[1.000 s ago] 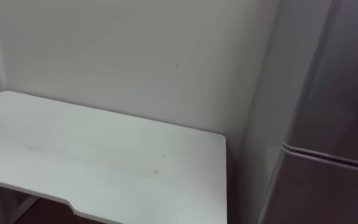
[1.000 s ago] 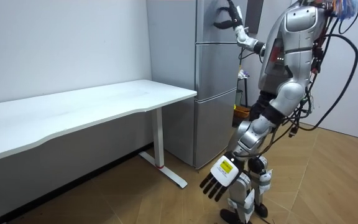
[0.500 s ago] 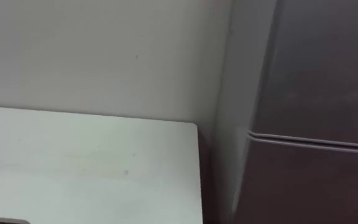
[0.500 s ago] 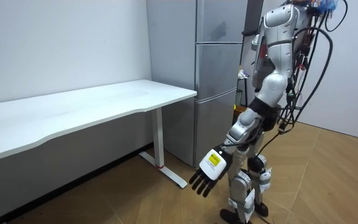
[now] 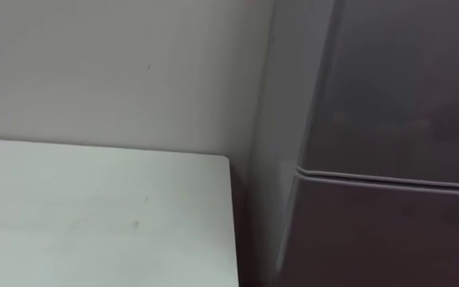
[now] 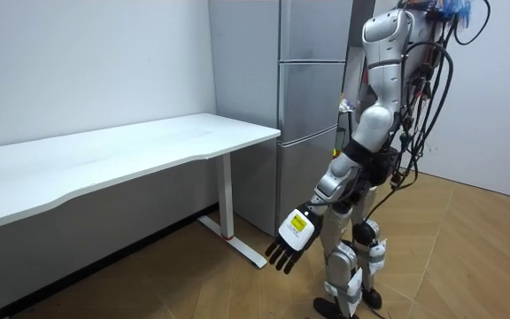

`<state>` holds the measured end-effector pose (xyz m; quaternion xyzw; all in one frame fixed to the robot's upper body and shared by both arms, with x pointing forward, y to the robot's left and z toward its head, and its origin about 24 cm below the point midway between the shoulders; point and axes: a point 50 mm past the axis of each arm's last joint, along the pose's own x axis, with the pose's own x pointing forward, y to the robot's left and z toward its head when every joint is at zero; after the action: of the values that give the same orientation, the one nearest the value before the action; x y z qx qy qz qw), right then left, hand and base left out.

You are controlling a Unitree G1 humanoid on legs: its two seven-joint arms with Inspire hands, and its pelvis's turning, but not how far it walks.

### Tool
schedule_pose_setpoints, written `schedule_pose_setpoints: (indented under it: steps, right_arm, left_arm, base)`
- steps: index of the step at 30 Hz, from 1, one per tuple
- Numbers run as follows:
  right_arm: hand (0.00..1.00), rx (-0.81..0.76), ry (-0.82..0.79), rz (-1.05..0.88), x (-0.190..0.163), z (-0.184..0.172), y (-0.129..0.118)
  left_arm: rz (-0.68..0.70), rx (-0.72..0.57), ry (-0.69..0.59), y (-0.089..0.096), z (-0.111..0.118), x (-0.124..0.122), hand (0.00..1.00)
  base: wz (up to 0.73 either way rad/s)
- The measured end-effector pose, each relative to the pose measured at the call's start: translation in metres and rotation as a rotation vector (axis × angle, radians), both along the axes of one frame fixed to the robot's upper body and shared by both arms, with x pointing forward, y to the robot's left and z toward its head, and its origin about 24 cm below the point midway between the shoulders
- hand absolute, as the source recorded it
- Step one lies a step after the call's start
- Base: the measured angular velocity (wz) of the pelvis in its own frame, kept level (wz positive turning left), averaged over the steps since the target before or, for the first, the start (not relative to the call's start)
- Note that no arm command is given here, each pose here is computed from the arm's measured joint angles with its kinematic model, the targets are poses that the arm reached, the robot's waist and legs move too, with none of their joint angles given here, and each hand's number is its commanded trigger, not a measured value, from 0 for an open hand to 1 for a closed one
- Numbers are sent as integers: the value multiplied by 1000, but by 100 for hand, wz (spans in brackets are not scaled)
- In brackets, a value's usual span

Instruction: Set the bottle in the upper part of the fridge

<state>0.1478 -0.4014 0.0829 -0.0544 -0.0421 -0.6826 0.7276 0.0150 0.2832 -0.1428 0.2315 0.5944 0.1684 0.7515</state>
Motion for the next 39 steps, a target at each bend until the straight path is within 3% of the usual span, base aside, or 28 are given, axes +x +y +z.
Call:
schedule_pose_setpoints:
  steps: [5,15,21,28,33,39]
  right_arm:
    - [0,298,35,-54,-28,-57,8]
    - [0,694,294,-75,-74,-160,65]
    - [0,827,474,-48,-106,-196,88]
    - [0,974,627,53,-137,-223,110]
    - [0,1075,700,226,-146,-235,129]
    - [0,987,965,546,-139,-240,141]
  left_arm:
    - [28,-11,-4,-5,-2,-2,0]
    - [48,-30,1,-15,-6,-6,0]
    - [78,-22,58,-19,-9,-25,0]
    - [64,-34,81,-24,-11,-30,0]
    - [48,-63,69,-35,-15,-23,0]
    - [-12,-55,81,-36,-16,-18,0]
  base:
    - [0]
    - [-2]
    - [-8]
    - [0]
    - [-4]
    - [0]
